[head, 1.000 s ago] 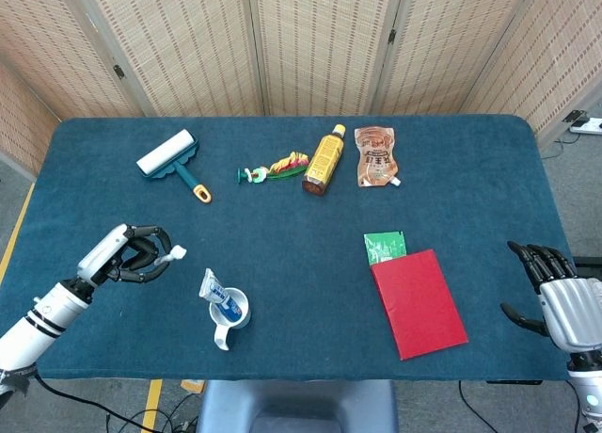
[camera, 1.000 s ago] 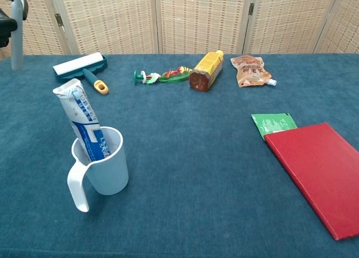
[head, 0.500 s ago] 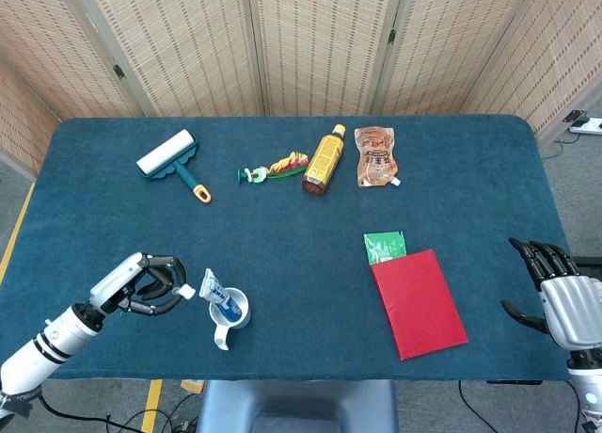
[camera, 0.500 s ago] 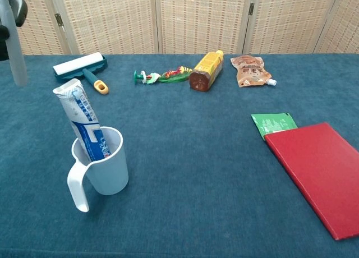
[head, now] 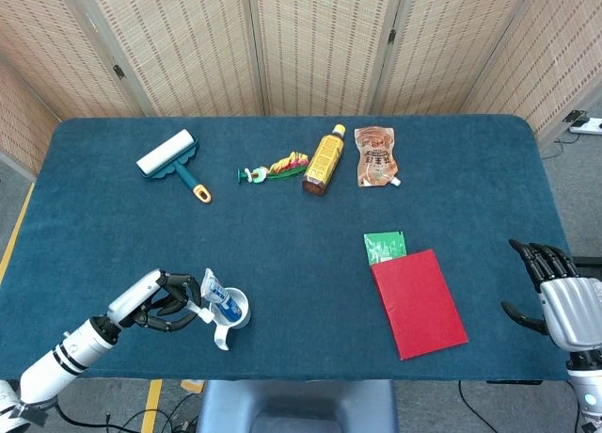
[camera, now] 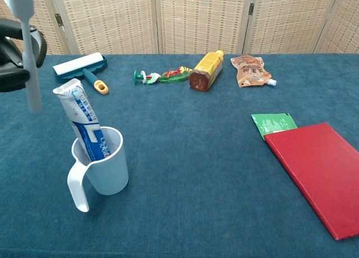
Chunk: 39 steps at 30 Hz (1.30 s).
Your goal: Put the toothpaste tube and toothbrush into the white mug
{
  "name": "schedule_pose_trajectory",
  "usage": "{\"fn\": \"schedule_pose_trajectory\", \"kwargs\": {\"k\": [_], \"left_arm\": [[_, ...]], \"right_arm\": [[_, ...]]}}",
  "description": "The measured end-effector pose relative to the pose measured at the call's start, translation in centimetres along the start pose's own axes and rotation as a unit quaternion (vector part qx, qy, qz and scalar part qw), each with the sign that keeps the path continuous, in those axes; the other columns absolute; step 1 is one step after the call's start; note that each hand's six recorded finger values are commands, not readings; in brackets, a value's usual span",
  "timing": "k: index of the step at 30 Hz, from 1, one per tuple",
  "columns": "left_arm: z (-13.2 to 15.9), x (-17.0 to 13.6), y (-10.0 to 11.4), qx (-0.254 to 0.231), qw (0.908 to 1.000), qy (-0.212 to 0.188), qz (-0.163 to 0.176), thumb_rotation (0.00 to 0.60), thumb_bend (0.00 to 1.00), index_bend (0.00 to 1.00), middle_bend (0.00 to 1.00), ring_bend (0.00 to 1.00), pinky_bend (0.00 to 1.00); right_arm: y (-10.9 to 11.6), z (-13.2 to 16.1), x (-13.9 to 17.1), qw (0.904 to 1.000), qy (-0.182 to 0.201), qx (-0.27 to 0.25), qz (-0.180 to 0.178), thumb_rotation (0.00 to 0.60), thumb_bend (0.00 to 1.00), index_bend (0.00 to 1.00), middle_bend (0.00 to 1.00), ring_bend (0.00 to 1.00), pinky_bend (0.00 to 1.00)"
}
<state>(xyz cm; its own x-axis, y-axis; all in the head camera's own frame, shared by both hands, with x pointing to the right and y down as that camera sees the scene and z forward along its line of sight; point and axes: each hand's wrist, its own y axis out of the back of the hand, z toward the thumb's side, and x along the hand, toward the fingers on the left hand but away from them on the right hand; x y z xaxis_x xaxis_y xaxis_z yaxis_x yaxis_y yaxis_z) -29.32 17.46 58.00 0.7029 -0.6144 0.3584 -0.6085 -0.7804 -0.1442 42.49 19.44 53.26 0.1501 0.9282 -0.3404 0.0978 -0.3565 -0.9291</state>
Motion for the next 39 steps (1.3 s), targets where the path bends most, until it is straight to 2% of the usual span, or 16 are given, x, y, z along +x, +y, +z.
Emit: {"fn": "schedule_pose_trajectory", "kwargs": {"k": [8, 20, 39], "left_arm": [[-0.1, 0.0, -1.2, -0.018, 0.9998, 0.000, 0.007, 0.600, 0.47, 0.64, 0.99, 0.88, 1.00], [-1.5, 0.5, -2.3, -0.067, 0.9961, 0.004, 0.057, 0.600, 0.47, 0.64, 0.99, 0.88, 1.00], [-4.0, -0.6, -3.7, -0.107, 0.9892, -0.006, 0.100, 0.600, 0.47, 0.64, 0.99, 0.88, 1.00]], "right_arm": [[0.0, -0.2, 0.0, 1.0000, -0.002, 0.000, 0.001, 0.600, 0.09, 0.09, 0.21, 0.17, 0.18], [-0.1, -0.2, 0.0, 1.0000, -0.002, -0.001, 0.001, 0.600, 0.09, 0.09, 0.21, 0.17, 0.18], [0.0, 0.1, -0.1, 1.0000, 0.000, 0.001, 0.001, 0.600, 0.09, 0.09, 0.21, 0.17, 0.18]]}}
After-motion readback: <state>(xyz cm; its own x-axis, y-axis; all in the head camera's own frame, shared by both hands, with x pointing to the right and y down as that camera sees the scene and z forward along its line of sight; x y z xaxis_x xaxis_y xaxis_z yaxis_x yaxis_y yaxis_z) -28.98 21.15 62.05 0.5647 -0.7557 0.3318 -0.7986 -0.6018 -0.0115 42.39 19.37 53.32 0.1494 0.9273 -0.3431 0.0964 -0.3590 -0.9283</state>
